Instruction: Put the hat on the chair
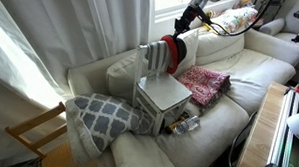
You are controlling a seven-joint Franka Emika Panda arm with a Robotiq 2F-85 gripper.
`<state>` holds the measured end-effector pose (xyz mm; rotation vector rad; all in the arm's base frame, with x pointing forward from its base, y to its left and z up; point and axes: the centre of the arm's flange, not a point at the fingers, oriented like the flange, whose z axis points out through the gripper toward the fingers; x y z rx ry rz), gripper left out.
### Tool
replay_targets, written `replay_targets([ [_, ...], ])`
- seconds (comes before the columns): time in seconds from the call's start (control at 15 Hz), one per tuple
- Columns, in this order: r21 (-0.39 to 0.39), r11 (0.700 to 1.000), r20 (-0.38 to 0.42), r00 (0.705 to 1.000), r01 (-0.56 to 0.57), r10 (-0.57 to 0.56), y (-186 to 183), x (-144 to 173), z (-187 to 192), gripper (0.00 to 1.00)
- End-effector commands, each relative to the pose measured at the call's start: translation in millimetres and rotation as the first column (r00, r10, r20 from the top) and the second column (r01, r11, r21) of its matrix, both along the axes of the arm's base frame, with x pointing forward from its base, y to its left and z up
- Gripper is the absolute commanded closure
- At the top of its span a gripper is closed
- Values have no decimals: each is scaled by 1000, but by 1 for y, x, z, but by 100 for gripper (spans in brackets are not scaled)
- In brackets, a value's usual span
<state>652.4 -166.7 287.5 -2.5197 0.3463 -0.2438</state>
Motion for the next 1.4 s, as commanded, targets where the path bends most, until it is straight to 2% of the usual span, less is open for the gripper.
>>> replay_targets([
  [0.0, -6, 1000, 16, 1000, 14, -14, -16, 3, 3, 99],
  [0.27, -18, 999, 17, 999, 40, -39, -31, -2, 7, 99],
  [0.47, -56, 997, 21, 998, 61, -60, -42, -5, 11, 99],
  [0.73, -193, 975, 15, 994, 113, -112, -68, -15, 30, 99],
  [1.13, -412, 909, -89, 990, 64, -110, -84, -48, 54, 99],
  [1.33, -506, 862, -200, 975, -21, -94, -76, -69, 59, 99],
])
